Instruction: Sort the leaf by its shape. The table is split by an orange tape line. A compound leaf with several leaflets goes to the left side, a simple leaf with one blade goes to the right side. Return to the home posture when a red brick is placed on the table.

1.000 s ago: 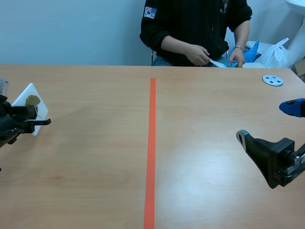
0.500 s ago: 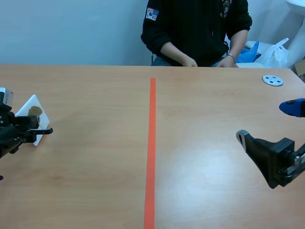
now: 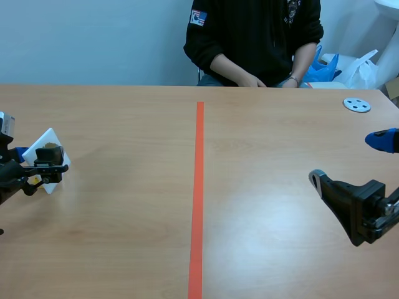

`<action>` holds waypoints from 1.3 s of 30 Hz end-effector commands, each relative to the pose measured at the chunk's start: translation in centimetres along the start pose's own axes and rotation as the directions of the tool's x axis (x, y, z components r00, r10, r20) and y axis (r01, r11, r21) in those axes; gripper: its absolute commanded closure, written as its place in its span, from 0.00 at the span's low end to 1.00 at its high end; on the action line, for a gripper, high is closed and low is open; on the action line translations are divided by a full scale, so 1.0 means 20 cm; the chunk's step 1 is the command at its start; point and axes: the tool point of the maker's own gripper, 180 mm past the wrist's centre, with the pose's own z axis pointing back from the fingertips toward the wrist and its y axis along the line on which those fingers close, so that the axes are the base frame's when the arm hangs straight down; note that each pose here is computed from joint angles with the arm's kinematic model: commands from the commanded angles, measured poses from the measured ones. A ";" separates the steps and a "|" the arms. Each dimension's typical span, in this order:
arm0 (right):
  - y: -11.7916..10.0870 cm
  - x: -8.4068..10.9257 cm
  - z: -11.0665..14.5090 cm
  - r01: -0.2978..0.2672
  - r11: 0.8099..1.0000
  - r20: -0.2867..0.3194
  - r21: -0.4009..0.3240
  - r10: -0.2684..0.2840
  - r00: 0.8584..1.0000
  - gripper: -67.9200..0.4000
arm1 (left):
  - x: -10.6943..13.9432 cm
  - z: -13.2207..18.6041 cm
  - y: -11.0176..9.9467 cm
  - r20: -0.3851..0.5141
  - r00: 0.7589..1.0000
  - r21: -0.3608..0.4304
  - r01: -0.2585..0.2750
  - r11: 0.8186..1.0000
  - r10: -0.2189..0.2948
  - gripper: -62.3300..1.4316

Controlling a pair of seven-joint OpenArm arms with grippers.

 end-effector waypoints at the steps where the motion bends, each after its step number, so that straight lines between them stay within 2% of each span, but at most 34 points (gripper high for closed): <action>1: -0.02 0.04 0.00 -0.001 1.000 0.027 -0.009 0.002 1.000 0.00 | 0.13 -0.01 0.05 0.054 0.998 0.002 0.024 1.000 -0.024 0.26; 3: -0.02 0.05 0.01 -0.002 1.000 0.028 -0.010 0.002 1.000 0.00 | 0.17 0.00 0.04 0.073 0.996 -0.016 0.043 0.999 -0.041 0.17; 6: -0.02 0.05 0.01 -0.002 1.000 0.028 -0.010 0.002 1.000 0.00 | 0.24 0.04 -0.02 0.108 0.992 -0.089 0.072 0.993 -0.063 0.00; 8: -0.02 0.05 0.01 -0.002 1.000 0.028 -0.010 0.002 1.000 0.00 | 0.27 0.07 -0.08 0.126 0.989 -0.149 0.091 0.985 -0.073 0.00; 13: -0.04 0.05 0.01 -0.010 1.000 0.030 -0.023 0.011 0.999 0.00 | 0.33 0.17 -0.24 0.135 0.985 -0.282 0.144 0.948 -0.109 0.00; 17: -0.08 0.06 0.03 -0.020 0.999 0.032 -0.042 0.021 0.999 0.00 | 0.36 0.28 -0.41 0.137 0.982 -0.381 0.175 0.908 -0.131 0.00; 24: -0.08 0.06 0.03 -0.023 0.999 0.022 -0.040 0.024 0.999 0.00 | 0.38 0.56 -0.75 0.138 0.976 -0.542 0.218 0.812 -0.169 0.00; 28: -0.07 0.06 0.03 -0.023 0.999 0.020 -0.035 0.023 1.000 0.00 | 0.38 0.73 -0.89 0.132 0.977 -0.607 0.214 0.765 -0.169 0.00; 32: -0.07 0.05 0.03 -0.022 0.999 0.012 -0.031 0.023 1.000 0.00 | 0.36 0.89 -0.98 0.113 0.982 -0.655 0.186 0.732 -0.149 0.00; 37: -0.06 0.05 0.03 -0.022 1.000 0.013 -0.017 0.023 1.000 0.00 | 0.33 1.01 -1.03 0.075 0.989 -0.680 0.145 0.719 -0.129 0.00; 39: -0.05 0.05 0.03 -0.022 1.000 0.013 -0.009 0.023 1.000 0.00 | 0.31 1.02 -1.03 0.060 0.990 -0.680 0.135 0.720 -0.129 0.00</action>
